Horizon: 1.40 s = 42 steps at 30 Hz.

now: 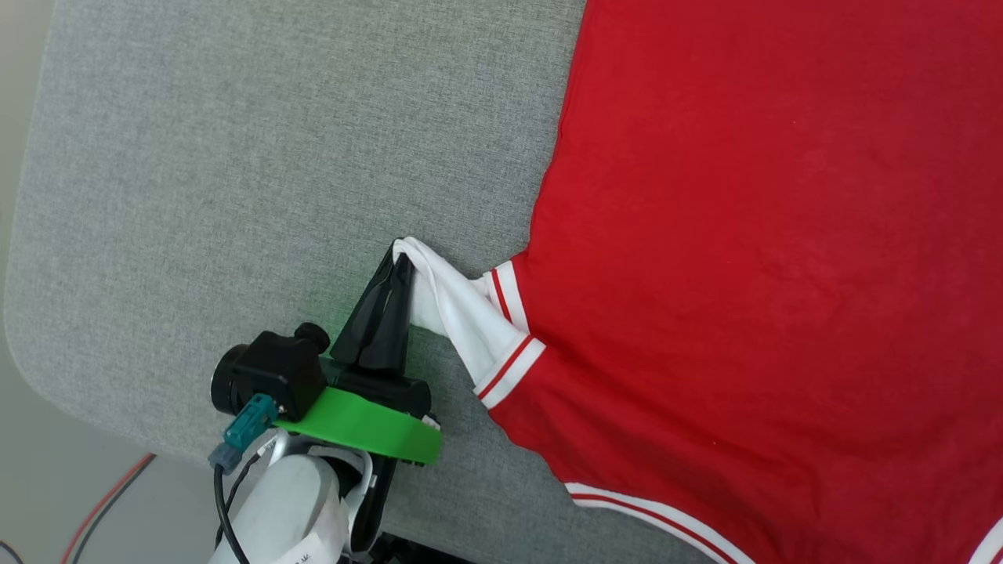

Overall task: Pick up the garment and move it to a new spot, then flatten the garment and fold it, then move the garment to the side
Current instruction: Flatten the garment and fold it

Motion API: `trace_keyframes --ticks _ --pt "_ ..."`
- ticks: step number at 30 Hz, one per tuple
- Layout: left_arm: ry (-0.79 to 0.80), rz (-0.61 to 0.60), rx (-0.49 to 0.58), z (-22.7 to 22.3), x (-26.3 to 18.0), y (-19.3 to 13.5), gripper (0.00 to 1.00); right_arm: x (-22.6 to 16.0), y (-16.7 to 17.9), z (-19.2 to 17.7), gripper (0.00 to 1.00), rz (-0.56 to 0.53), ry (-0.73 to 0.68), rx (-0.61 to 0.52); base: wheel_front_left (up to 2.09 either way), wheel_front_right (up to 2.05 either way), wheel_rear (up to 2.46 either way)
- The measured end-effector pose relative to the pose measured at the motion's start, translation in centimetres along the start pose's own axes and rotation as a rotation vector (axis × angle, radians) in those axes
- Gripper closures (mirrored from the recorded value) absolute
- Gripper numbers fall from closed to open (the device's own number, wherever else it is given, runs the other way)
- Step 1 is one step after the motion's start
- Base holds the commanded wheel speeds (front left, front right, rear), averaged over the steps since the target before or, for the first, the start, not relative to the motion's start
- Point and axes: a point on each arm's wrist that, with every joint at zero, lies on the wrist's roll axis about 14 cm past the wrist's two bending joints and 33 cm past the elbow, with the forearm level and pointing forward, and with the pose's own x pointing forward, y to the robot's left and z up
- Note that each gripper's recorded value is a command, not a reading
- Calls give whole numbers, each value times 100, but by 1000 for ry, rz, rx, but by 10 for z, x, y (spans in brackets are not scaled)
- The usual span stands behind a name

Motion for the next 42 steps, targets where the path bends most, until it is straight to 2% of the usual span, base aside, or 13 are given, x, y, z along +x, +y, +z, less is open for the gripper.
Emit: trace_keyframes --ticks 1,2,13,22,27,32,37,42 --pt "-2 1 -2 0 0 0 100 -1 0 0 85 -2 -7 -3 0 0 0" --pt "-3 0 -5 1 0 0 100 -2 -1 1 100 -4 -13 -5 0 0 0" --pt "-42 11 -14 14 -9 3 100 -36 18 11 100 29 -151 -55 0 0 0" --pt "-65 19 -28 23 -35 3 100 -108 7 -6 100 9 -274 -157 0 0 0" --pt "-97 5 -41 34 -47 -1 100 -149 -7 -39 100 -14 -309 -168 0 0 0" --pt "-115 -13 -38 41 -56 -5 100 -179 -18 -82 100 -35 -320 -129 0 0 0" --pt "-120 -41 -32 44 -61 -13 100 -200 -27 -142 100 -56 -295 -38 0 0 0" --pt "-129 -69 -25 49 -65 -20 100 -213 -26 -213 100 -70 -239 102 0 0 0"
